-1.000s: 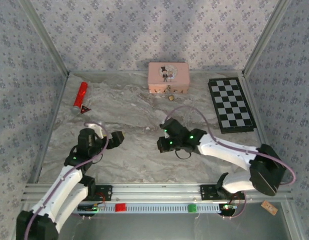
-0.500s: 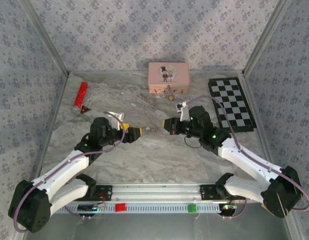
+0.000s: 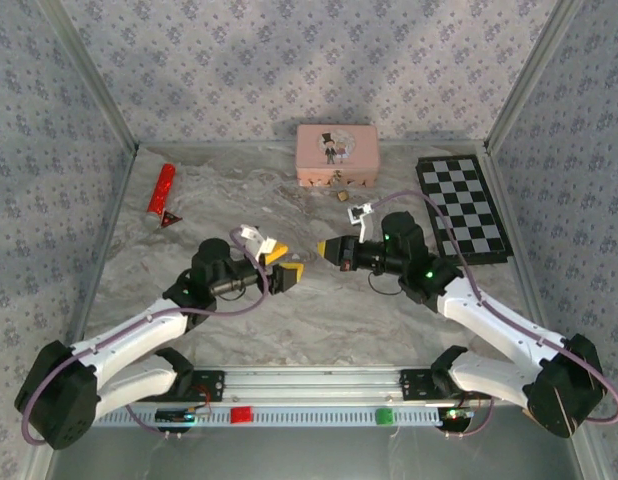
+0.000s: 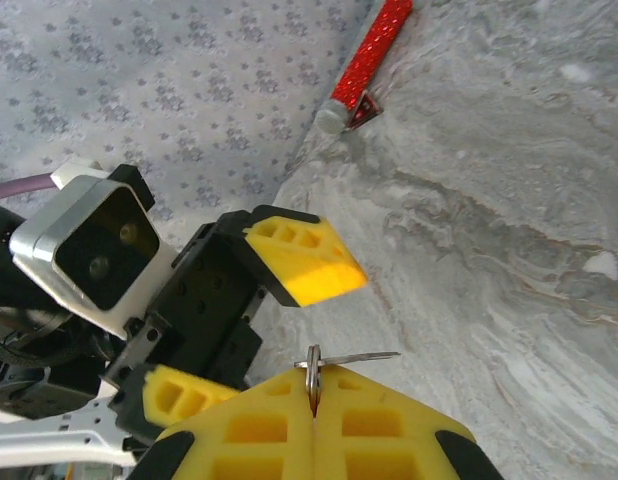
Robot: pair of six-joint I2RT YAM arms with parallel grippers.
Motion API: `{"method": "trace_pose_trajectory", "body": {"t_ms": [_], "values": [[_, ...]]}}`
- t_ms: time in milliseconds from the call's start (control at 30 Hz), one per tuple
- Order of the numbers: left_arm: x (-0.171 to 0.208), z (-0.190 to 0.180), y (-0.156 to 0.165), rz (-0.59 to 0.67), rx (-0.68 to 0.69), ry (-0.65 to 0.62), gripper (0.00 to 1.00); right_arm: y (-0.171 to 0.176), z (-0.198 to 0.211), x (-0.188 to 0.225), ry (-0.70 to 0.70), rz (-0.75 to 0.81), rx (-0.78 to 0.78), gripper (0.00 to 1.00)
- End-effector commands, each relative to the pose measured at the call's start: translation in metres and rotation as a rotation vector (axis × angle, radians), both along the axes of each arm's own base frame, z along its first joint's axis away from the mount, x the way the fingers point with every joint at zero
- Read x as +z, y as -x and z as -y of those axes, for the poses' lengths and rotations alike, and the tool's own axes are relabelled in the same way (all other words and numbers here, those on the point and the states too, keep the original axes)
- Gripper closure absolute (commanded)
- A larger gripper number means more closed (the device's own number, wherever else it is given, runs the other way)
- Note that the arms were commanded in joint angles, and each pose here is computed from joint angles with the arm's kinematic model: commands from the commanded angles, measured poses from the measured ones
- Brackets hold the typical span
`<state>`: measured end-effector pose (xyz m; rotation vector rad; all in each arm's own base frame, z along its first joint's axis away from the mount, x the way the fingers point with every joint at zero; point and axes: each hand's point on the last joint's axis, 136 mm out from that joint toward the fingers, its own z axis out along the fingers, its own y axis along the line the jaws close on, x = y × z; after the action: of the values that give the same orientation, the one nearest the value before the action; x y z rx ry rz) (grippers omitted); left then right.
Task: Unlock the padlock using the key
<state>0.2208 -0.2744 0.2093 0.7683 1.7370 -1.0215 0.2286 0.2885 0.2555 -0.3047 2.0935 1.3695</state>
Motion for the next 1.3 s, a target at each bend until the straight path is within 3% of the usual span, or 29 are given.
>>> {"method": "trace_pose_trajectory", "body": {"t_ms": [0,367,467,867,967,1267], "values": [[0.018,0.012,0.009,0.209,-0.092,-0.016,0.34,0.013,-0.009,0.029,-0.049,0.079,0.072,1.0],[0.028,0.024,0.003,0.377,-0.153,-0.059,0.46,0.025,-0.017,0.038,-0.073,0.108,0.113,1.0],[0.032,0.024,0.006,0.404,-0.17,-0.052,0.54,0.027,-0.02,0.037,-0.075,0.112,0.113,1.0],[0.044,0.022,0.007,0.435,-0.154,-0.028,0.6,0.028,-0.031,0.033,-0.08,0.102,0.131,1.0],[0.05,0.02,0.009,0.456,-0.158,-0.03,0.69,0.028,-0.033,0.032,-0.081,0.101,0.128,1.0],[0.054,0.016,0.012,0.46,-0.161,-0.036,0.74,0.026,-0.035,0.033,-0.075,0.117,0.109,1.0]]}}
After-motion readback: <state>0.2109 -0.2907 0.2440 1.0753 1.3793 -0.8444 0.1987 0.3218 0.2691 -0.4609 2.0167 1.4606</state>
